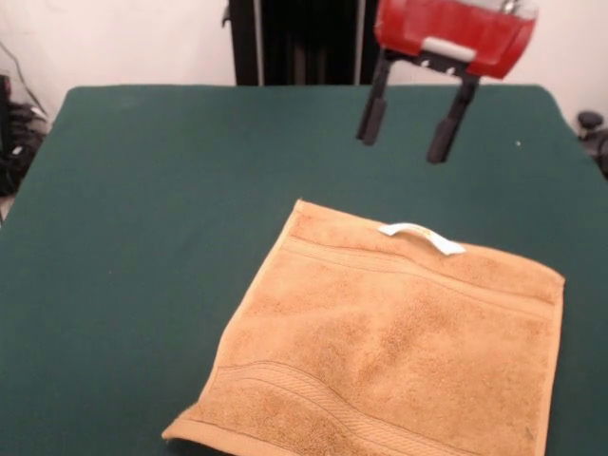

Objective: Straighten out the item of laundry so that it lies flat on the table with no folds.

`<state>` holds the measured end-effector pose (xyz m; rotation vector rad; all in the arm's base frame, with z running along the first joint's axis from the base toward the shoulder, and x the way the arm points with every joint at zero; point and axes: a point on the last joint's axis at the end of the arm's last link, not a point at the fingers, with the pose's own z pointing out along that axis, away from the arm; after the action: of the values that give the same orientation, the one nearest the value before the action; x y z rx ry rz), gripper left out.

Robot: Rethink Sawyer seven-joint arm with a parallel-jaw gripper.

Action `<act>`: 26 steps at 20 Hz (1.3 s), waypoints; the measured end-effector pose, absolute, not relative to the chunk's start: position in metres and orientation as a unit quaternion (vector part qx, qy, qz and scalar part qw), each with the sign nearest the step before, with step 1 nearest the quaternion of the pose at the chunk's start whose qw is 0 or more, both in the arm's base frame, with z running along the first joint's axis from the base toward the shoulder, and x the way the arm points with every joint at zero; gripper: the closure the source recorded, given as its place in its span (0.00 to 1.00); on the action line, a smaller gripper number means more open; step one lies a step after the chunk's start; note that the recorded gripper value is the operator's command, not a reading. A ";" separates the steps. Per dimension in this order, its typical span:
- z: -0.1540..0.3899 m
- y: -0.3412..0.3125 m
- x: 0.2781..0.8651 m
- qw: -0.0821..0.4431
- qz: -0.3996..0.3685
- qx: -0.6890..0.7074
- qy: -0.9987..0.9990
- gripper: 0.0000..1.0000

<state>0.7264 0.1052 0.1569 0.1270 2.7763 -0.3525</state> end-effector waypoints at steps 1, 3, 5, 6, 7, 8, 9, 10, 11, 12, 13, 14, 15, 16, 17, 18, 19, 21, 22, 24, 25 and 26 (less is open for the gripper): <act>0.154 0.101 0.725 0.168 -0.123 0.044 0.977 0.00; 0.146 0.091 0.722 0.166 -0.123 0.041 0.977 0.00; 0.138 0.082 0.719 0.167 -0.122 0.034 0.978 0.00; 0.134 0.079 0.717 0.169 -0.124 0.029 0.977 0.00; 0.131 0.075 0.716 0.170 -0.127 0.023 0.977 0.00; 0.128 0.074 0.715 0.173 -0.129 0.017 0.976 0.00; 0.126 0.073 0.715 0.176 -0.131 0.012 0.976 0.00; 0.123 0.071 0.713 0.182 -0.134 0.000 0.974 0.00; 0.120 0.072 0.713 0.189 -0.136 -0.013 0.972 0.00; 0.119 0.072 0.712 0.192 -0.136 -0.018 0.972 0.00; 0.118 0.072 0.712 0.194 -0.137 -0.022 0.971 0.00; 0.117 0.072 0.712 0.197 -0.137 -0.026 0.970 0.00; 0.115 0.073 0.712 0.203 -0.137 -0.037 0.969 0.00; 0.114 0.074 0.712 0.205 -0.137 -0.040 0.968 0.00; 0.114 0.074 0.712 0.205 -0.136 -0.042 0.968 0.00; 0.113 0.074 0.712 0.206 -0.135 -0.044 0.968 0.00; 0.112 0.077 0.715 0.209 -0.130 -0.049 0.968 1.00; 0.112 0.078 0.715 0.209 -0.130 -0.050 0.968 1.00; 0.112 0.078 0.715 0.209 -0.130 -0.050 0.968 1.00; 0.111 0.079 0.716 0.211 -0.127 -0.052 0.968 1.00; 0.111 0.079 0.717 0.211 -0.126 -0.053 0.968 1.00; 0.111 0.079 0.717 0.211 -0.126 -0.053 0.968 1.00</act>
<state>0.7169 0.0791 0.1106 -0.1486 2.6890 -0.3499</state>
